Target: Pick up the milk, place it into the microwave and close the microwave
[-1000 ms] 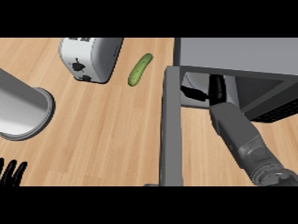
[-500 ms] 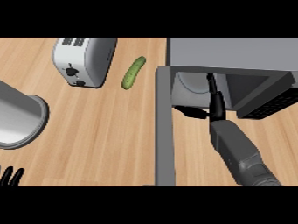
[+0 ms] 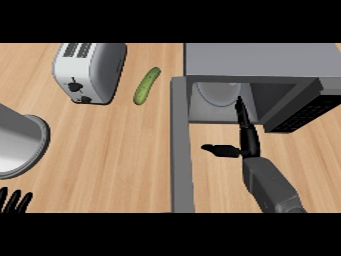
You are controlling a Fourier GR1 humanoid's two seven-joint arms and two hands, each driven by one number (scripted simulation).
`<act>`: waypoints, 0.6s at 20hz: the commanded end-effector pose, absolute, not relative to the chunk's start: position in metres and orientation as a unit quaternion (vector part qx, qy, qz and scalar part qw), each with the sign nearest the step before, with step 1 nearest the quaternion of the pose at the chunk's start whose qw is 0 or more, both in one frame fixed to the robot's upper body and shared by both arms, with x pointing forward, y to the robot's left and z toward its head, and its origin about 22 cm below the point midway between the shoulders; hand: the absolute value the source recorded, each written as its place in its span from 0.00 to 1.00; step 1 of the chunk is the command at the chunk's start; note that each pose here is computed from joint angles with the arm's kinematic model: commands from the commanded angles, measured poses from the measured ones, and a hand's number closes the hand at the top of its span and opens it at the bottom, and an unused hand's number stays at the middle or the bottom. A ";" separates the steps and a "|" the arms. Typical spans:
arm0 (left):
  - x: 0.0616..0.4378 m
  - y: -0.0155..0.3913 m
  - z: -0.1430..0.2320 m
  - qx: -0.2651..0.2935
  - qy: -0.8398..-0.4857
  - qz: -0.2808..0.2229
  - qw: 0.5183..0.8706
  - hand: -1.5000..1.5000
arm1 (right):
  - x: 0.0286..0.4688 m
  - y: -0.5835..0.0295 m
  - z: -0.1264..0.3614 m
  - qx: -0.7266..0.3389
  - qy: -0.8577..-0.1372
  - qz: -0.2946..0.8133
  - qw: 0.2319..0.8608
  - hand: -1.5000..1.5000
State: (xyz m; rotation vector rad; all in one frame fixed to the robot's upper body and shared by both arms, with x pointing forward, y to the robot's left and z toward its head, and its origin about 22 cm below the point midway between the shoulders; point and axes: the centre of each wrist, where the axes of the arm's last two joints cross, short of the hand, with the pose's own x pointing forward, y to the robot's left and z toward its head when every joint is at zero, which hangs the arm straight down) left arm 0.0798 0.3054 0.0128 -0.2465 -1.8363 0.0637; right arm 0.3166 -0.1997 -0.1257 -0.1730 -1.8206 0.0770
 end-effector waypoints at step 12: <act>0.109 0.280 -0.006 -0.170 -0.762 -0.037 0.623 0.00 | 0.247 -0.284 -0.146 -0.072 -0.795 0.024 0.602 0.00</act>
